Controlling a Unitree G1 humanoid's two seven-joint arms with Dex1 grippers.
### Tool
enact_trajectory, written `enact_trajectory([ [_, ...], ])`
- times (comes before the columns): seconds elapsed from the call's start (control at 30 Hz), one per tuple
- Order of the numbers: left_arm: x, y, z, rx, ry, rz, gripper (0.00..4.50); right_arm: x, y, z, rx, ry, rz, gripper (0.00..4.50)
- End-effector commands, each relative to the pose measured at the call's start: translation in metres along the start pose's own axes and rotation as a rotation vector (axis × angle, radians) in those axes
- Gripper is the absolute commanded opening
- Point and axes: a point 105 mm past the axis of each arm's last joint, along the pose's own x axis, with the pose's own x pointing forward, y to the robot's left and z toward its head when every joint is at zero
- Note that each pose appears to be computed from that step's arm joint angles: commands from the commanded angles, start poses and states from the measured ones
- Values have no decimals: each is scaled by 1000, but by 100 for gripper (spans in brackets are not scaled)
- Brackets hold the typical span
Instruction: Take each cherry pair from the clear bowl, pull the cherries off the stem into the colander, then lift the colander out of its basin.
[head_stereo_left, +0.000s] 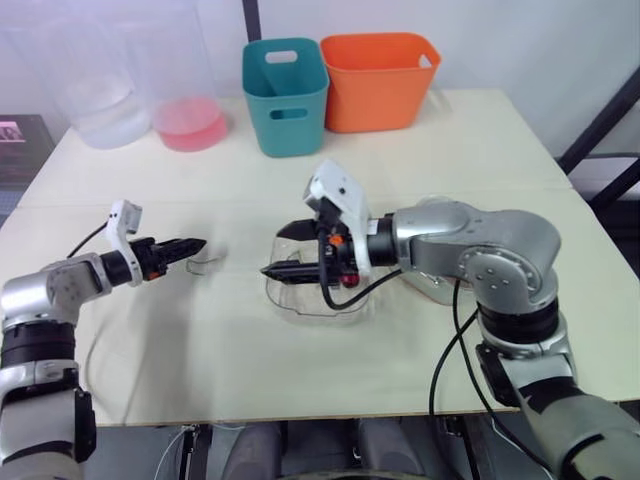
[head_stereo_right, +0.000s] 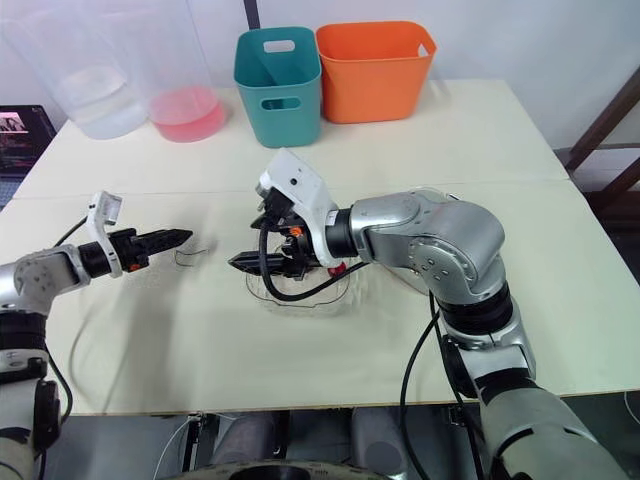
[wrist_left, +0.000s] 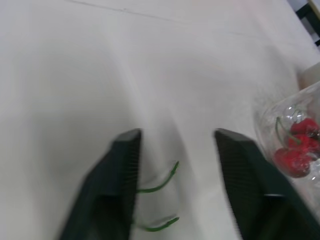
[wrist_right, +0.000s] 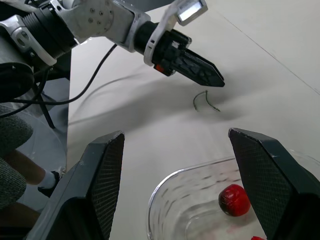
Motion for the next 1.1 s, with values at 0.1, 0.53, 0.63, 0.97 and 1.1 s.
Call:
enact_trajectory([
  [0.1,-26,-2,36,99,-75,18,444,-5,-4,5,-19,-22,-27,362],
  [0.53,-45,-98,88,665,-26,-219,444,-50,-55,-26,-18,208,-244,362],
  [0.63,-40,-129,80,776,41,-322,444,-41,-52,-36,-65,291,-220,362],
  [0.97,-36,-157,39,942,245,-440,444,-8,-56,-46,-288,420,-181,362],
  [1.1,-39,-148,28,973,321,-411,444,3,-56,-50,-320,461,-146,362],
])
